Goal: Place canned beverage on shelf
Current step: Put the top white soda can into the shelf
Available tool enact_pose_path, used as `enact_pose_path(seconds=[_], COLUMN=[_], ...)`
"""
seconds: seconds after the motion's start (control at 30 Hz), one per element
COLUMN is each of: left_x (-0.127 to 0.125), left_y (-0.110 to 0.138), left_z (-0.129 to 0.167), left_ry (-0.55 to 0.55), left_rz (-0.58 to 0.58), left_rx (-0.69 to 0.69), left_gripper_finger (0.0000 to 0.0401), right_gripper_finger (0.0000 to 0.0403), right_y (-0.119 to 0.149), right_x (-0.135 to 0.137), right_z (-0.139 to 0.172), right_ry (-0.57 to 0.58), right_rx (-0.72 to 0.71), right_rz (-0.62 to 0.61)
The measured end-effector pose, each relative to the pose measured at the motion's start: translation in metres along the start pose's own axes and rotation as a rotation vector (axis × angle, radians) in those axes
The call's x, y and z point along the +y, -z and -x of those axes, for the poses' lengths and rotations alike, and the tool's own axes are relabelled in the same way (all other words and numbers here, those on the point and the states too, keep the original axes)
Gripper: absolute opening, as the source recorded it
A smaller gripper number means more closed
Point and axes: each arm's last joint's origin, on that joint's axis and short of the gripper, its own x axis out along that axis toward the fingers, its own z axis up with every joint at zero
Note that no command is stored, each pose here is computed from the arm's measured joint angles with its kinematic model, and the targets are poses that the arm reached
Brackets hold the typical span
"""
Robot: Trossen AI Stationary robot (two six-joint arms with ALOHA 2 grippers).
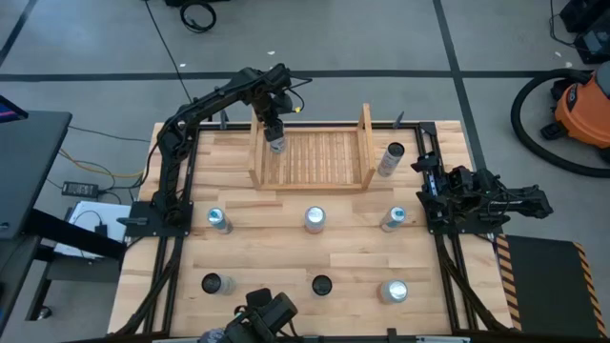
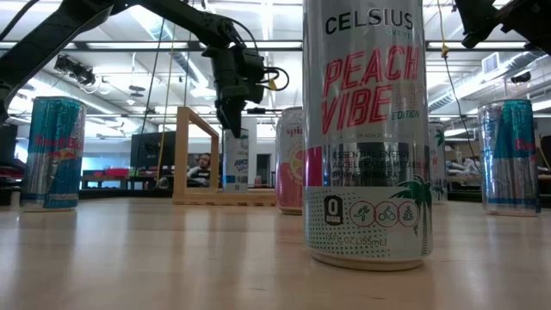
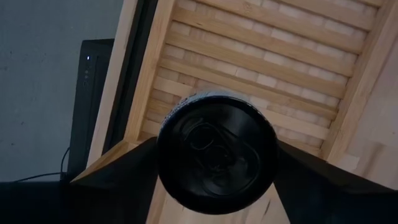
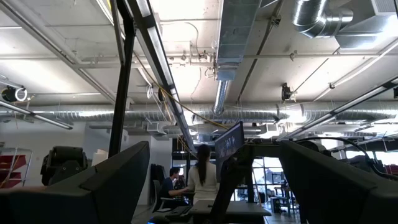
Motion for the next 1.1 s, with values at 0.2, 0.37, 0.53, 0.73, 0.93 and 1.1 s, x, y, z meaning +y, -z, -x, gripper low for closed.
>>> enact_pose_path(seconds=[0.2,0.37,0.53,0.73,0.93,1.1], left_x=[0.000,-0.005,-0.009,-0.010,-0.010,-0.008], left_y=[0.000,-0.001,-0.004,-0.004,-0.004,-0.003], left_z=[0.000,0.000,0.000,0.000,0.000,0.000], left_ry=[0.005,0.007,0.007,0.008,0.010,0.007], left_rz=[-0.054,-0.195,-0.325,-0.417,-0.432,-0.387], left_rx=[0.001,0.001,-0.001,-0.001,-0.002,-0.004], left_gripper_finger=[0.0257,0.0260,0.0260,0.0260,0.0261,0.0261], right_gripper_finger=[0.0367,0.0367,0.0367,0.0367,0.0367,0.0367], right_y=[0.000,0.000,0.000,0.000,0.000,0.000], right_x=[0.000,0.000,0.000,0.000,0.000,0.000], right_z=[0.000,0.000,0.000,0.000,0.000,0.000], right_ry=[0.000,0.000,0.000,0.000,0.000,0.000], right_rx=[0.000,0.000,0.000,0.000,0.000,0.000], right_rz=[0.000,0.000,0.000,0.000,0.000,0.000])
